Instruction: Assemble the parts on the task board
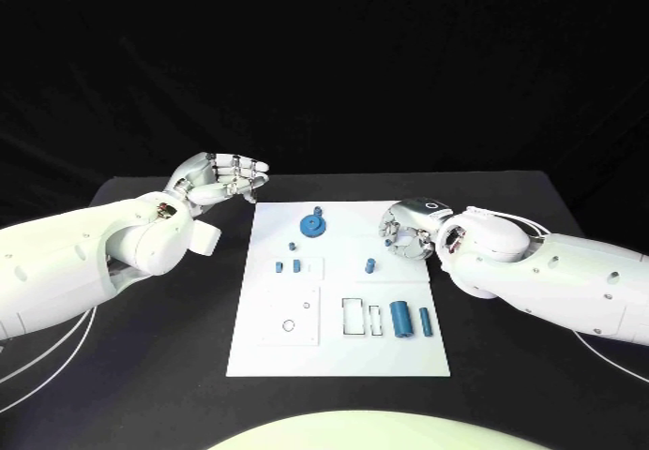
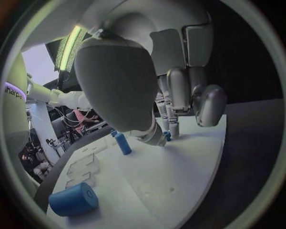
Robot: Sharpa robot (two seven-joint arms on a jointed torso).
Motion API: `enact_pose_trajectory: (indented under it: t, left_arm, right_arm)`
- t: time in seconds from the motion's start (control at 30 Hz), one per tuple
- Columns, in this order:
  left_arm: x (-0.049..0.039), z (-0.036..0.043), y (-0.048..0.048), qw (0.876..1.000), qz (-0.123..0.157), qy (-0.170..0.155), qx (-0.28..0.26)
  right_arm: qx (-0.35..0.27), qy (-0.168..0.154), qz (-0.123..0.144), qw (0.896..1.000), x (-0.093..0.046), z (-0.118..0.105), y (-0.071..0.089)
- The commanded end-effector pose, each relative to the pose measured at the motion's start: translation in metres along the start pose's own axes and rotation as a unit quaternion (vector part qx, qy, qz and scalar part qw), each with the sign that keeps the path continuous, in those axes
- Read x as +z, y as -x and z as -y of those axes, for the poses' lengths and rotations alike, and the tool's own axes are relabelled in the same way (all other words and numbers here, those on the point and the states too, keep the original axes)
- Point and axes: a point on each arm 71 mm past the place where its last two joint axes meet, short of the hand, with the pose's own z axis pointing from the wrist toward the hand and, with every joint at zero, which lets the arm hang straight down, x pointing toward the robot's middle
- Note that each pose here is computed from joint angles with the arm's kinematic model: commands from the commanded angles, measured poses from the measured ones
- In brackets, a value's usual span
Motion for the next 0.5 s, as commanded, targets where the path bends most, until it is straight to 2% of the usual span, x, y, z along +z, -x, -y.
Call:
enact_pose_trajectory:
  t: [0.03,0.5]
  left_arm:
    - [0.0002,0.0024,-0.0017,1.000,-0.004,-0.009,-0.013]
    - [-0.0006,0.0021,-0.0018,1.000,-0.005,-0.004,-0.014]
  right_arm:
    - [-0.015,-0.004,-0.012,1.000,0.000,-0.001,-0.007]
    - [-0.031,-0.018,-0.036,0.999,0.003,-0.002,-0.023]
